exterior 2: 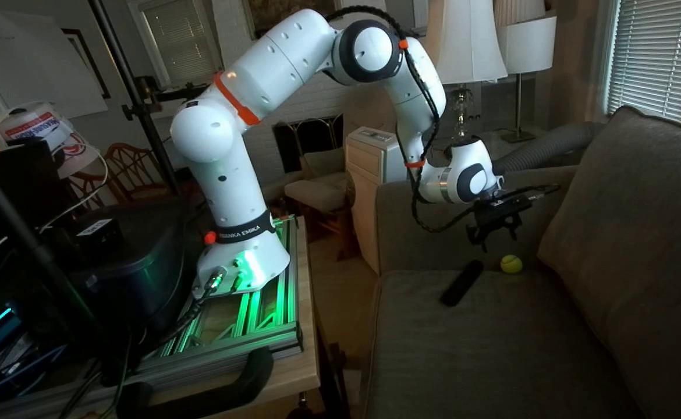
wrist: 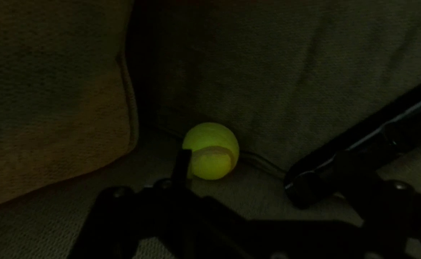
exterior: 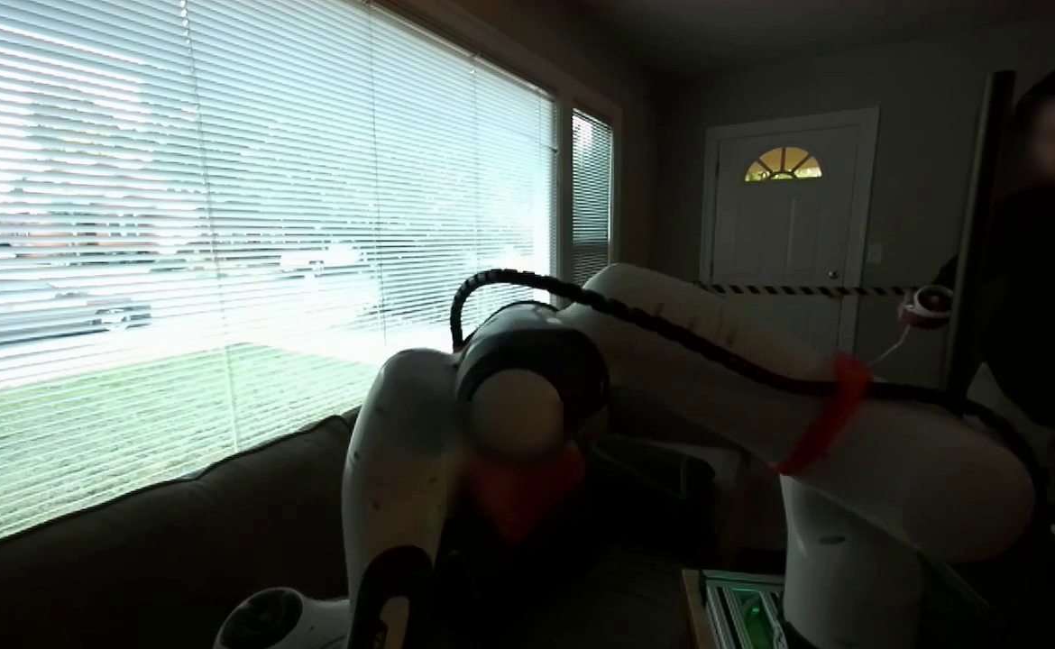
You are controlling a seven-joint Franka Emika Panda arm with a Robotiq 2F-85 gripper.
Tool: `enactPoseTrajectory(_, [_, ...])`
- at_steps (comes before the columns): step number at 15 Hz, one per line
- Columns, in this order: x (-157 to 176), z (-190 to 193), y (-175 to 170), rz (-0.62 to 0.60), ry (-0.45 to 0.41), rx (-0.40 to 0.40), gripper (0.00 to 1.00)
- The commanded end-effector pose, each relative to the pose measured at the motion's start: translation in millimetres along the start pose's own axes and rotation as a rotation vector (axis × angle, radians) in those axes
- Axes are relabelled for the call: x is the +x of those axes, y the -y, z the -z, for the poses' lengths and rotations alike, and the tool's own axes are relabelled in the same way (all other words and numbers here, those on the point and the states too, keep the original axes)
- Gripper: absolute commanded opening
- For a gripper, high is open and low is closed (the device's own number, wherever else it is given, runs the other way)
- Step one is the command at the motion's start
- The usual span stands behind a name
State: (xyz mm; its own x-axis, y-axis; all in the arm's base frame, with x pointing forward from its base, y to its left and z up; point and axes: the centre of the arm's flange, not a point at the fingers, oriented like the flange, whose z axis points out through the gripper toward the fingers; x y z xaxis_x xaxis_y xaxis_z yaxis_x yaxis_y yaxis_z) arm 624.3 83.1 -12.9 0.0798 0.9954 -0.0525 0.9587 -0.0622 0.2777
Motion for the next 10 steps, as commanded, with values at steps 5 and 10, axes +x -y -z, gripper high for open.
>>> enactPoseTrajectory(5, [11,-69,-3,0.075,0.098,-0.240,1.00])
enactPoseTrajectory(10, [21,-113,17,0.003,0.111,-0.173,1.00])
